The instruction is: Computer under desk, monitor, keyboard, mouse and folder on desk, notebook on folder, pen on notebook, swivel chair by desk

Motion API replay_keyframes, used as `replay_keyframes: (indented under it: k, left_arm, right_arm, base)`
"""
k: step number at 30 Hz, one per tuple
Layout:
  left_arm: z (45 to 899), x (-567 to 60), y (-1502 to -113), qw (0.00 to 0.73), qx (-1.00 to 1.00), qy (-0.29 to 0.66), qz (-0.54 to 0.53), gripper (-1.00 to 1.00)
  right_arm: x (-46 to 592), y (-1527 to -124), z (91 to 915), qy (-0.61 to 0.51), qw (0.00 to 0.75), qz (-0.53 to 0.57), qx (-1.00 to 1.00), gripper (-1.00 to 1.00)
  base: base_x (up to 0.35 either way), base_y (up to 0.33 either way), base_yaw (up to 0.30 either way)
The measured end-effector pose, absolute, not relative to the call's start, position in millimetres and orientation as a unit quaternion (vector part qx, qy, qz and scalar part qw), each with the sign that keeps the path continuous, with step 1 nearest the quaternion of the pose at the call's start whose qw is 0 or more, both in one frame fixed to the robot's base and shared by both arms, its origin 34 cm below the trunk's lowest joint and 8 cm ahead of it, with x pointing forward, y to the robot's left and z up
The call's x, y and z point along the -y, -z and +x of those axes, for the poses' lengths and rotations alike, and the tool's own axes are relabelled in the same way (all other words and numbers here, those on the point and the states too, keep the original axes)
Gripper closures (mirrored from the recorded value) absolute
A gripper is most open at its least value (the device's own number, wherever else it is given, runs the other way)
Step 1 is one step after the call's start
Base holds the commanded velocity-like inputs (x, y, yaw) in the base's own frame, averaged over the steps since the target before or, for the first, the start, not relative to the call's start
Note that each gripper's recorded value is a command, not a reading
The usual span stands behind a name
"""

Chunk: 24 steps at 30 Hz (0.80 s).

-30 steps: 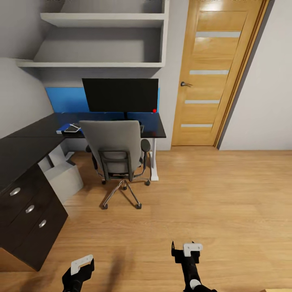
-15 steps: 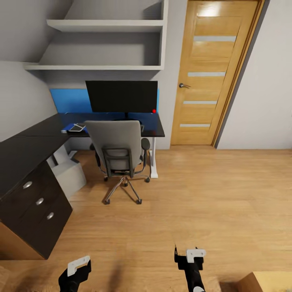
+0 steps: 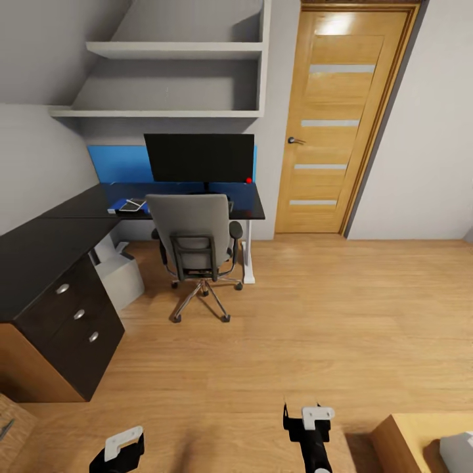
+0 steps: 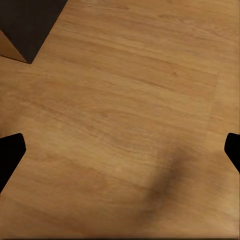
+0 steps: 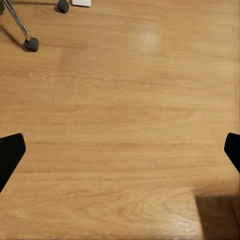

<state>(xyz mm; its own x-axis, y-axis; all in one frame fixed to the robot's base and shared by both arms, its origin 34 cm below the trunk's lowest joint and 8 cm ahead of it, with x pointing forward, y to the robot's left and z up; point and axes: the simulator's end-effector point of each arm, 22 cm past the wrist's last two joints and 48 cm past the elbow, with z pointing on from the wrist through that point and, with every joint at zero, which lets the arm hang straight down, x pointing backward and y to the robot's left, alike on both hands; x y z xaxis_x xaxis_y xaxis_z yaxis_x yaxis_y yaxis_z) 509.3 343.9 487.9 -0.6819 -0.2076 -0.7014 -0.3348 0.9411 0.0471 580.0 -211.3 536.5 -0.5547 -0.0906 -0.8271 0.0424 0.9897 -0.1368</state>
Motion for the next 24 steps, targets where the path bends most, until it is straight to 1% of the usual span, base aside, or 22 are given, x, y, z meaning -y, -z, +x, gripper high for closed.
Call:
replay_keyframes:
  k: [8, 14, 19, 24]
  left_arm:
    - [499.8, -344.0, -497.9, 0.364, -0.916, -0.087, -0.148, -1.0]
    - [462.2, -341.8, -494.3, 0.34, -0.925, -0.089, -0.145, -1.0]
    - [433.1, -338.8, -493.6, 0.322, -0.931, -0.09, -0.144, -1.0]
    - [395.2, -337.9, -492.4, 0.301, -0.939, -0.093, -0.141, -1.0]
  right_arm:
    - [213.4, -544.4, 571.5, 0.072, 0.462, -0.017, -0.884, -1.0]
    - [218.6, -541.1, 547.1, 0.076, 0.443, -0.019, -0.893, -1.0]
    - [221.1, -533.3, 509.8, 0.076, 0.421, -0.021, -0.904, -1.0]
    - [220.2, -537.6, 489.2, 0.073, 0.421, -0.019, -0.904, -1.0]
  base:
    - [-0.021, 0.0, 0.0]
    - [-0.003, 0.0, 0.0]
    - [-0.001, 0.0, 0.0]
    - [0.0, 0.0, 0.0]
